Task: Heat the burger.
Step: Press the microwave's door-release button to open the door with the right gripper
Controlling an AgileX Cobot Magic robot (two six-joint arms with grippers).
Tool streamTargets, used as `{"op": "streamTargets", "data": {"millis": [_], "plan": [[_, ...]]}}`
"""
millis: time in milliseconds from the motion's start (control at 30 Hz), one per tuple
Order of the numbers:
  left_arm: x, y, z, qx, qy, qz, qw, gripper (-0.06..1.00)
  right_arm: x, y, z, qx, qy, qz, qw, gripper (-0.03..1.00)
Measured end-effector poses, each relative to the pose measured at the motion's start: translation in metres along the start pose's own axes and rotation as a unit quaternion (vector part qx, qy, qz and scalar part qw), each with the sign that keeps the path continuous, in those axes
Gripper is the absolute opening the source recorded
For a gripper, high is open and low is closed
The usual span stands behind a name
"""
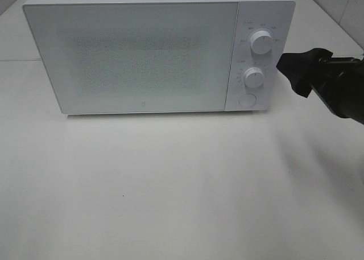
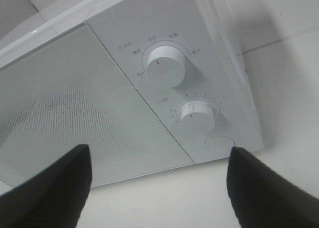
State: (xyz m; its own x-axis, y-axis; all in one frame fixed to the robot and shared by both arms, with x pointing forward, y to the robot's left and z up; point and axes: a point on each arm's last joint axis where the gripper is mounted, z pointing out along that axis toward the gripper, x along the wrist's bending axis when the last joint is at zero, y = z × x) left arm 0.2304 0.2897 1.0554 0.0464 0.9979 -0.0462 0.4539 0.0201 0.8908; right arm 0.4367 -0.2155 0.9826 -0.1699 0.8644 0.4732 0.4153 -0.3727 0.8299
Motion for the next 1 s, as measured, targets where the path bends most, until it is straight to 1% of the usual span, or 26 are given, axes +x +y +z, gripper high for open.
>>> {"op": "streamTargets", "data": {"millis": [33, 67, 100, 133, 167, 200, 233, 267, 300, 333, 367, 400, 433, 467, 500, 533, 567, 600, 633, 700, 733, 800, 833, 900, 933, 1000], "plan": [[0.000, 0.000, 0.000, 0.000, 0.000, 0.000, 1.000, 0.99, -0.001, -0.003, 0.003, 0.004, -0.004, 0.073, 0.997, 0.73], [0.000, 0.000, 0.000, 0.000, 0.000, 0.000, 1.000, 0.99, -0.001, -0.003, 0.003, 0.004, -0.004, 0.073, 0.997, 0.73], [0.000, 0.000, 0.000, 0.000, 0.000, 0.000, 1.000, 0.99, -0.002, -0.004, 0.005, 0.007, -0.007, 0.112, 0.994, 0.71], [0.000, 0.000, 0.000, 0.000, 0.000, 0.000, 1.000, 0.99, -0.003, -0.006, 0.007, 0.010, -0.011, 0.185, 0.983, 0.65], [0.000, 0.000, 0.000, 0.000, 0.000, 0.000, 1.000, 0.99, -0.003, -0.006, 0.007, 0.010, -0.011, 0.185, 0.983, 0.65], [0.000, 0.000, 0.000, 0.000, 0.000, 0.000, 1.000, 0.99, -0.005, -0.009, 0.010, 0.013, -0.016, 0.261, 0.965, 0.57], [0.000, 0.000, 0.000, 0.000, 0.000, 0.000, 1.000, 0.99, -0.006, -0.010, 0.011, 0.016, -0.020, 0.288, 0.957, 0.53], [0.000, 0.000, 0.000, 0.000, 0.000, 0.000, 1.000, 0.99, -0.006, -0.010, 0.011, 0.016, -0.020, 0.288, 0.957, 0.53], [0.000, 0.000, 0.000, 0.000, 0.000, 0.000, 1.000, 0.99, -0.007, -0.013, 0.013, 0.020, -0.027, 0.343, 0.939, 0.42], [0.000, 0.000, 0.000, 0.000, 0.000, 0.000, 1.000, 0.99, -0.008, -0.015, 0.014, 0.022, -0.032, 0.364, 0.931, 0.35], [0.000, 0.000, 0.000, 0.000, 0.000, 0.000, 1.000, 0.99, -0.008, -0.015, 0.014, 0.022, -0.032, 0.364, 0.931, 0.35], [0.000, 0.000, 0.000, 0.000, 0.000, 0.000, 1.000, 0.99, -0.010, -0.019, 0.017, 0.028, -0.042, 0.395, 0.917, 0.21], [0.000, 0.000, 0.000, 0.000, 0.000, 0.000, 1.000, 0.99, -0.010, -0.019, 0.017, 0.028, -0.042, 0.395, 0.917, 0.21], [0.000, 0.000, 0.000, 0.000, 0.000, 0.000, 1.000, 0.99, -0.013, -0.023, 0.020, 0.033, -0.052, 0.422, 0.905, 0.08], [0.000, 0.000, 0.000, 0.000, 0.000, 0.000, 1.000, 0.99, -0.013, -0.025, 0.021, 0.035, -0.056, 0.434, 0.899, 0.03], [0.000, 0.000, 0.000, 0.000, 0.000, 0.000, 1.000, 0.99, -0.013, -0.025, 0.021, 0.035, -0.056, 0.434, 0.899, 0.03], [0.000, 0.000, 0.000, 0.000, 0.000, 0.000, 1.000, 0.99, -0.016, -0.029, 0.024, 0.038, -0.065, 0.449, 0.890, 0.03], [0.000, 0.000, 0.000, 0.000, 0.000, 0.000, 1.000, 0.99, -0.017, -0.030, 0.026, 0.039, -0.068, 0.455, 0.887, 0.03], [0.000, 0.000, 0.000, 0.000, 0.000, 0.000, 1.000, 0.99, -0.017, -0.030, 0.026, 0.039, -0.068, 0.455, 0.887, 0.03], [0.000, 0.000, 0.000, 0.000, 0.000, 0.000, 1.000, 0.99, -0.021, -0.037, 0.032, 0.041, -0.078, 0.464, 0.881, 0.03], [0.000, 0.000, 0.000, 0.000, 0.000, 0.000, 1.000, 0.99, -0.021, -0.037, 0.032, 0.041, -0.078, 0.464, 0.881, 0.03], [0.000, 0.000, 0.000, 0.000, 0.000, 0.000, 1.000, 0.99, -0.023, -0.040, 0.036, 0.038, -0.079, 0.471, 0.878, 0.03], [0.000, 0.000, 0.000, 0.000, 0.000, 0.000, 1.000, 1.00, -0.025, -0.044, 0.041, 0.038, -0.084, 0.477, 0.874, 0.03], [0.000, 0.000, 0.000, 0.000, 0.000, 0.000, 1.000, 1.00, -0.026, -0.045, 0.045, 0.038, -0.086, 0.480, 0.872, 0.03], [0.000, 0.000, 0.000, 0.000, 0.000, 0.000, 1.000, 1.00, -0.027, -0.047, 0.052, 0.035, -0.088, 0.488, 0.868, 0.03], [0.000, 0.000, 0.000, 0.000, 0.000, 0.000, 1.000, 1.00, -0.028, -0.048, 0.056, 0.035, -0.089, 0.489, 0.867, 0.03]]}}
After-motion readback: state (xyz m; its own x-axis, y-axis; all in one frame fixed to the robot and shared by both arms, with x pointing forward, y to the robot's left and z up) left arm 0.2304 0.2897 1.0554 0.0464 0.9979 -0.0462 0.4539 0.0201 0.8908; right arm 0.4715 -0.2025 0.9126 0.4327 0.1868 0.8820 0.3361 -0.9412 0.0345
